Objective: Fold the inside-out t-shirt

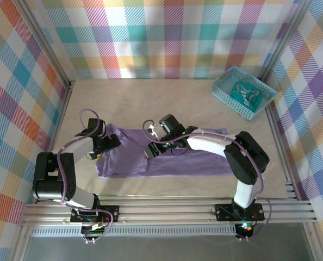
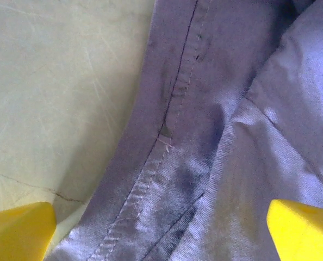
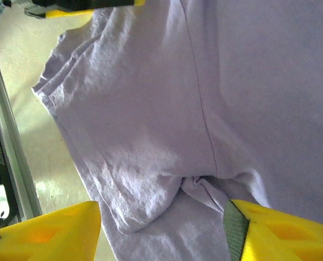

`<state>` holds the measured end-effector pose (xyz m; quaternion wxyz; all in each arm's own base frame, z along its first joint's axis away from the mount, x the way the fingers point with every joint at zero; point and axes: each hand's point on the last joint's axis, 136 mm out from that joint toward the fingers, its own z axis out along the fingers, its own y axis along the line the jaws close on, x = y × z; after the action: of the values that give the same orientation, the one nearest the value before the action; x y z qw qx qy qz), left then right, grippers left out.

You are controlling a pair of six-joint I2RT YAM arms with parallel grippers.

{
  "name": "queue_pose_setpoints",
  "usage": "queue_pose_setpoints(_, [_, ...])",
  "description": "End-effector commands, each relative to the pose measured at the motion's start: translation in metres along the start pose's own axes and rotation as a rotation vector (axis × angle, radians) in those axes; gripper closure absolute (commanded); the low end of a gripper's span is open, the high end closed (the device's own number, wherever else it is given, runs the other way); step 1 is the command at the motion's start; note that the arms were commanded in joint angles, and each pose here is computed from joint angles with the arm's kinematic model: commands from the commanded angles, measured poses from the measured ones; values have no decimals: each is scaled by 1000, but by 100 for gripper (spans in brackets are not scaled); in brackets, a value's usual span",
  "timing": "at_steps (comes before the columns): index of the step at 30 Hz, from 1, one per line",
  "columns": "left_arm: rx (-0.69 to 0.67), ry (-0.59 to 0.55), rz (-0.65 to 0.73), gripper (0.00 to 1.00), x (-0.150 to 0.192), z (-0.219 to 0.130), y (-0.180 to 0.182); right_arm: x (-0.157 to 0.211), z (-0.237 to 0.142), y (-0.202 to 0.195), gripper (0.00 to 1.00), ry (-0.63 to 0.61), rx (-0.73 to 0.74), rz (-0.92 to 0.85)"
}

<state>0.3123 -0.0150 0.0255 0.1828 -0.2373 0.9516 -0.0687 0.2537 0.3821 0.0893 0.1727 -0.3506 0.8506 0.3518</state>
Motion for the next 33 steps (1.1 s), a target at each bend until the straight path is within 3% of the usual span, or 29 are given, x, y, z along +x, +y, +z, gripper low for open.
queue_pose_setpoints(1, [124,133,37,0,31,9,-19,0,-7,5,39,-7,-26,-10])
queue_pose_setpoints(8, [237,139,126,6,50,-1,-52,1,-5,3,39,-2,-30,10])
queue_pose_setpoints(11, [261,150,143,15,56,2,-57,2,-5,2,39,3,-28,13])
queue_pose_setpoints(24, [395,185,185,64,72,2,-83,1,-8,-1,40,4,-3,17])
queue_pose_setpoints(29, [354,170,171,98,67,6,-79,0,-7,-3,40,11,10,15])
queue_pose_setpoints(33, [201,96,118,100,44,3,-58,-2,-15,-7,41,6,41,5])
